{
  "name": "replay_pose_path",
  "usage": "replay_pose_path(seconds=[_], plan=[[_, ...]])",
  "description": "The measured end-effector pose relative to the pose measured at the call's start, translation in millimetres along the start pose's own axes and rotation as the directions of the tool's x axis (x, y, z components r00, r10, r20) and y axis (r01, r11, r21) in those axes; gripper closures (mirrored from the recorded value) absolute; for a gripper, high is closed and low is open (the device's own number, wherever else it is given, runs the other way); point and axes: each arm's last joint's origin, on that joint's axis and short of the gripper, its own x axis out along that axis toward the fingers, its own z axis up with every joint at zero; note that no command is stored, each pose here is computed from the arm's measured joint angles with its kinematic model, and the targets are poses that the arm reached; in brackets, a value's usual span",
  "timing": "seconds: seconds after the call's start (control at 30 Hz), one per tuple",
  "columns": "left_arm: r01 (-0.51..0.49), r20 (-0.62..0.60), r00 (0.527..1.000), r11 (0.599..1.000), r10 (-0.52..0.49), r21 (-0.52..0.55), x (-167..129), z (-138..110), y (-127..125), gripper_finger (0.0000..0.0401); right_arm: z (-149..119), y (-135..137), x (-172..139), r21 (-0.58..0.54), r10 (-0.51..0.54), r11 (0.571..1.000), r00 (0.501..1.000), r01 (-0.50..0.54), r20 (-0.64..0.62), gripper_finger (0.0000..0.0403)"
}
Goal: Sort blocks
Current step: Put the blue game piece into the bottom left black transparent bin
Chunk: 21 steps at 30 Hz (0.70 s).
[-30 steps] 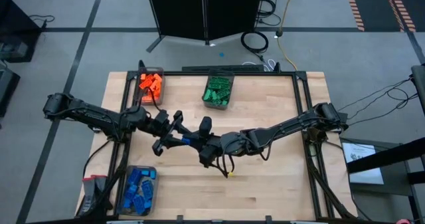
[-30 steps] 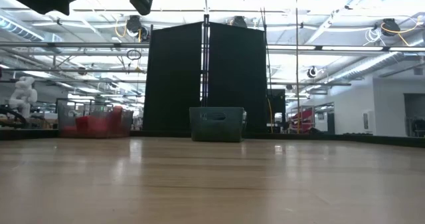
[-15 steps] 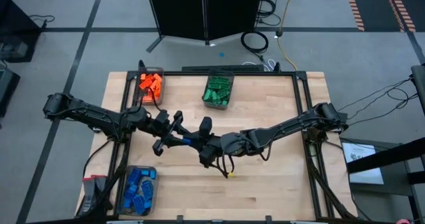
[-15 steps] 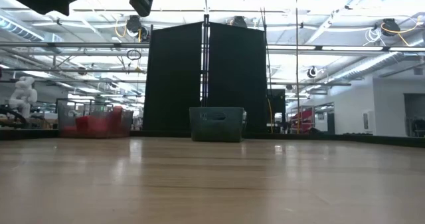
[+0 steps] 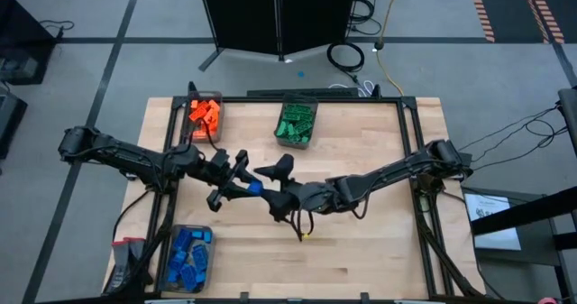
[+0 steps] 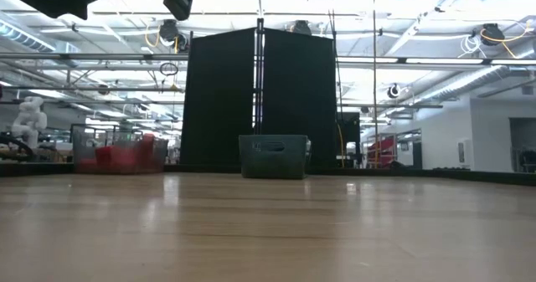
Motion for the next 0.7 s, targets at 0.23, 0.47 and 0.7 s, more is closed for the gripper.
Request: replay_pose_path(seconds=[0.23, 0.47, 0.7], plan=[[-0.1, -0.12, 0.988, 0.994, 0.095, -0.038, -8.6, -5.2, 12.3, 0.0265, -10.7, 33.4, -22.0, 0.02, 0.107, 0.994, 0.963, -0.105, -0.247, 0.0103], [-0.203, -0.485, 0.875, 0.915, 0.01, -0.348, -23.0, -36.6, 11.4, 0.0265, -26.8, 56.5, -47.9, 0.215, 0.233, 0.965, 0.874, -0.152, -0.427, 0.0108], [-0.226, -0.606, 0.755, 0.768, -0.251, -0.6, -23.1, -56.4, -27.1, 0.0265, -38.2, 62.0, -58.7, 0.338, 0.311, 0.93, 0.798, -0.145, -0.516, 0.0108]])
